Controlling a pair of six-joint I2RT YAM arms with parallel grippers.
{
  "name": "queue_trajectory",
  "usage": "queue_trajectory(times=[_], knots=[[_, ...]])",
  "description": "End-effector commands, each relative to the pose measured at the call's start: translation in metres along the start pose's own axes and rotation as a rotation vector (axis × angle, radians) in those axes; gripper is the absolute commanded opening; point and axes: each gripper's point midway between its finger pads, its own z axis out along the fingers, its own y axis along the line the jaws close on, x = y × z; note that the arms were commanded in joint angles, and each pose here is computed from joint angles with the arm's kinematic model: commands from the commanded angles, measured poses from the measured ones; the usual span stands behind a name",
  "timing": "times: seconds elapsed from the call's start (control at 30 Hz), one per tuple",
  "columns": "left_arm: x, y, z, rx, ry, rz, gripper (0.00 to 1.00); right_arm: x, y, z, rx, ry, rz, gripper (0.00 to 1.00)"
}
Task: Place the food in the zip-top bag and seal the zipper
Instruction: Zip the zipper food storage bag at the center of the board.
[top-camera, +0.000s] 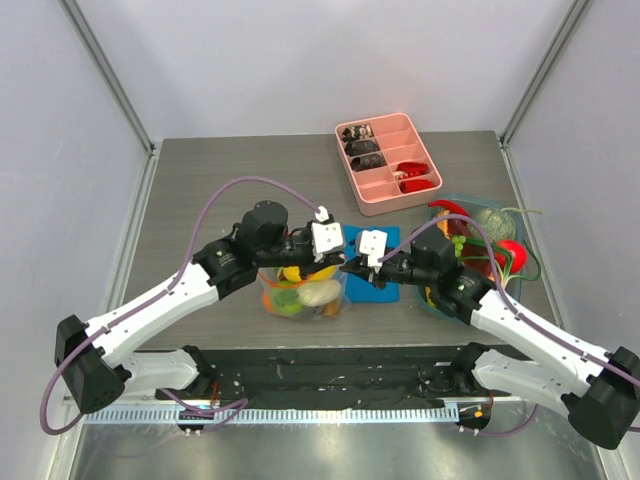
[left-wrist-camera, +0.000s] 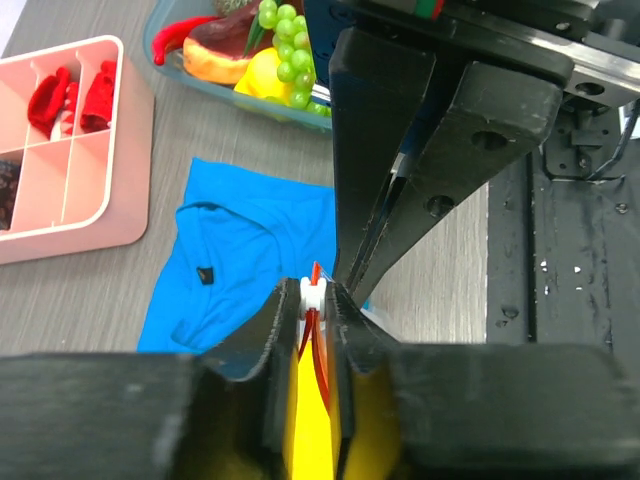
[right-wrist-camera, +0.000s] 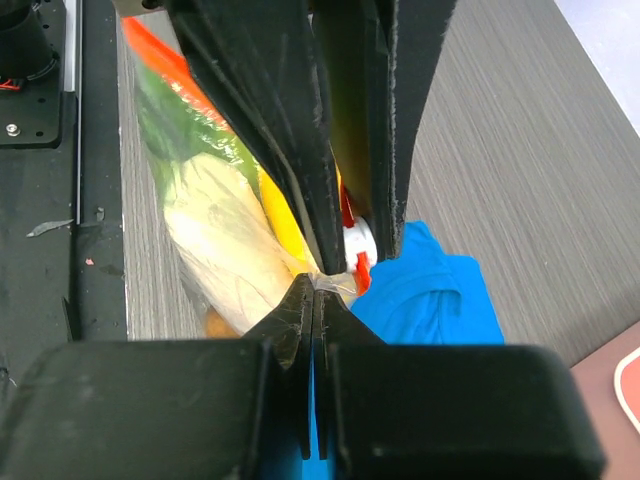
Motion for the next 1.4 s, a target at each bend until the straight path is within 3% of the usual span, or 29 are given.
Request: queue_trajectory(times=[0.0, 0.23, 0.63, 0.67, 0.7, 0.73, 0.8, 1.07, 1.17, 1.27, 1.37], knots=[[-0.025, 0.004, -0.011, 0.022, -0.069, 0.007, 0.13, -0.024, -0.006, -0.006, 0.034, -0.073, -0.059, 0.01], [-0.005, 0.011, -0.025, 0.004, -0.018, 0.015, 0.09, -0.023, -0.006, -0.012, 0.058, -0.071, -0.065, 0.01], [-0.02, 0.005, -0.034, 0.047, -0.066, 0.003, 0.0, -0.021, -0.004, -0.012, 0.034, -0.044, -0.071, 0.01], [-0.02, 0.004, -0.034, 0.051, -0.068, 0.008, 0.0, -0.021, -0.005, -0.012, 0.036, -0.038, -0.063, 0.06], [-0.02, 0.004, -0.034, 0.052, -0.069, 0.006, 0.0, -0.022, -0.004, -0.013, 0.03, -0.036, -0.049, 0.18], [-0.021, 0.002, -0.034, 0.063, -0.074, 0.005, 0.0, -0.024, -0.001, -0.012, 0.014, -0.037, -0.046, 0.5], [-0.023, 0.001, -0.033, 0.072, -0.08, 0.0, 0.0, -0.03, 0.0, -0.012, -0.007, -0.046, -0.045, 0.59], [-0.035, -0.002, -0.023, 0.14, -0.105, -0.023, 0.0, -0.042, -0.008, -0.004, -0.018, -0.062, -0.095, 0.56], [-0.04, -0.005, -0.018, 0.168, -0.108, -0.014, 0.0, -0.043, -0.011, 0.0, -0.023, -0.056, -0.097, 0.5], [-0.036, -0.012, -0.014, 0.196, -0.082, -0.002, 0.0, -0.043, -0.012, 0.002, -0.024, -0.055, -0.1, 0.42], [-0.031, -0.014, -0.013, 0.201, -0.062, -0.002, 0.0, -0.043, -0.013, 0.002, -0.017, -0.052, -0.103, 0.2]])
